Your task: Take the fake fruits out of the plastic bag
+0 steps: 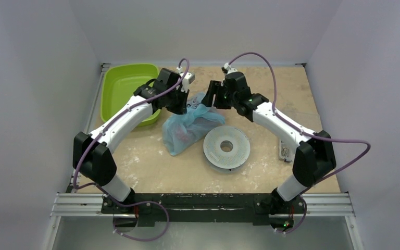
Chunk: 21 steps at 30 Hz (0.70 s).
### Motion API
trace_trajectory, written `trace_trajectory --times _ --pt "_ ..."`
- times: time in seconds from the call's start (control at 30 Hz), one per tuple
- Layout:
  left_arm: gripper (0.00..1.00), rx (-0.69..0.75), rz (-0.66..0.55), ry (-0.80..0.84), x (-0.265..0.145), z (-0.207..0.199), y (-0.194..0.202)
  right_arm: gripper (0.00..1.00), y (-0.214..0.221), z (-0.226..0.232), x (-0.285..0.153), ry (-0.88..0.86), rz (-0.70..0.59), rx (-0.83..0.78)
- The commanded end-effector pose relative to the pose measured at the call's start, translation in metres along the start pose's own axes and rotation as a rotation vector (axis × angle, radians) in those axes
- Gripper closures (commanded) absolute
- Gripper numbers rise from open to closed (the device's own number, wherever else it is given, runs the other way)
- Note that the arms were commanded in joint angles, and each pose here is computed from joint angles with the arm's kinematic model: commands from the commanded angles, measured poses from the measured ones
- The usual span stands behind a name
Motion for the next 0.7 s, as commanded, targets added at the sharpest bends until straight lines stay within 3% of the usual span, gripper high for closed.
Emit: trace_trajectory --times 0.0,0.57,0.67 --pt "1.0 0.0 -0.052 0.027 -0.01 -0.01 -0.015 0.38 0.006 0.024 -0.011 -0.066 -0.037 0.147" --pt "1.0 0.041 -0.132 0.032 -0.021 -0.016 -0.019 0.38 0.014 0.038 0.012 -0.077 -0.005 0.238" --pt "1.0 0.059 -0.162 0.035 -0.025 -0.017 -0.02 0.43 0.01 0.039 0.014 -0.091 -0.032 0.248"
Point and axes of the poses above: each gripper's point midway between its finger pads, its own x axis out along the fingers, its own z axis along the line the jaws close on, y = z × x, the point moved 2 cm from there along -x, back along the fingers, and after that the axes turned 7 degrees about -x, right-handed, at the moved point
